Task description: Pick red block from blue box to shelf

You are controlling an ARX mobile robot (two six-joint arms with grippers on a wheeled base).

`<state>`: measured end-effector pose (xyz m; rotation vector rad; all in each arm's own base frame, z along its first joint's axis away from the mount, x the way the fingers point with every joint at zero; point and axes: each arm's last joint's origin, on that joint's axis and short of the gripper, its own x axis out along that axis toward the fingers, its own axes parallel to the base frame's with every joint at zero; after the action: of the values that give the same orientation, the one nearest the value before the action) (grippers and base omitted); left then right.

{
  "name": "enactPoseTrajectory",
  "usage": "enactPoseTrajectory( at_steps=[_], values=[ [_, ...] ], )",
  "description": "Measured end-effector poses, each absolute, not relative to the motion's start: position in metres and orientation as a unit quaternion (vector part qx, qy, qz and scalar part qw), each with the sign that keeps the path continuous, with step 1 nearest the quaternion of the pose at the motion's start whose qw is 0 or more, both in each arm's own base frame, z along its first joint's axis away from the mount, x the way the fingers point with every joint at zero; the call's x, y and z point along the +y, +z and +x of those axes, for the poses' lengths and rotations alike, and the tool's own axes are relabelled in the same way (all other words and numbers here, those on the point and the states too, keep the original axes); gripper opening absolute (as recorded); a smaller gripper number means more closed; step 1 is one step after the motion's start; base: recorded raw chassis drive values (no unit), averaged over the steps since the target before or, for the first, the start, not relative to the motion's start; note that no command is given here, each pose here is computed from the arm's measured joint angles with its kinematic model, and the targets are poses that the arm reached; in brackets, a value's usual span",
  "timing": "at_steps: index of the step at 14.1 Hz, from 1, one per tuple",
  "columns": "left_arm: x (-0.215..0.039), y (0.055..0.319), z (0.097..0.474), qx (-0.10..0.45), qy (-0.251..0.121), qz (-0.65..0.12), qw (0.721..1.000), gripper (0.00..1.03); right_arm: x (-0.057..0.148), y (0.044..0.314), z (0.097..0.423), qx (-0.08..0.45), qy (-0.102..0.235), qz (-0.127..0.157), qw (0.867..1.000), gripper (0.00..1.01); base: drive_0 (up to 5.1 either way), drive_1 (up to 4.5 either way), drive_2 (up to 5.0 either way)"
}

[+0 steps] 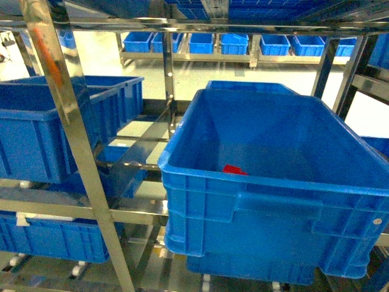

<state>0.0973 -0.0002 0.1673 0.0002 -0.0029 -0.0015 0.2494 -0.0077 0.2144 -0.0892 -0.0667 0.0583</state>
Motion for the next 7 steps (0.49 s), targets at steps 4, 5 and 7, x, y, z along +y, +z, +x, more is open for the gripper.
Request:
enactPoseTrajectory(
  at_steps=[4,5,7],
  values=[
    [0.0,0.167,0.097,-0.001,-0.001,0.0,1.0,0.98,-0.065,0.232,0.217,-0.069,-0.105,-0.046,0.991,0.98,0.0,0.0,0.0],
    [0.0,0.167,0.097,-0.001,-0.001,0.0,1.0,0.98,-0.066,0.237,0.211,-0.075,-0.107,-0.035,0.991,0.98,0.0,0.0,0.0],
    [0.0,0.167,0.097,-0.001,-0.001,0.0,1.0,0.98,-0.047,0.244,0.198,-0.1,-0.075,-0.041,0.991,0.98,0.0,0.0,0.0]
  ],
)
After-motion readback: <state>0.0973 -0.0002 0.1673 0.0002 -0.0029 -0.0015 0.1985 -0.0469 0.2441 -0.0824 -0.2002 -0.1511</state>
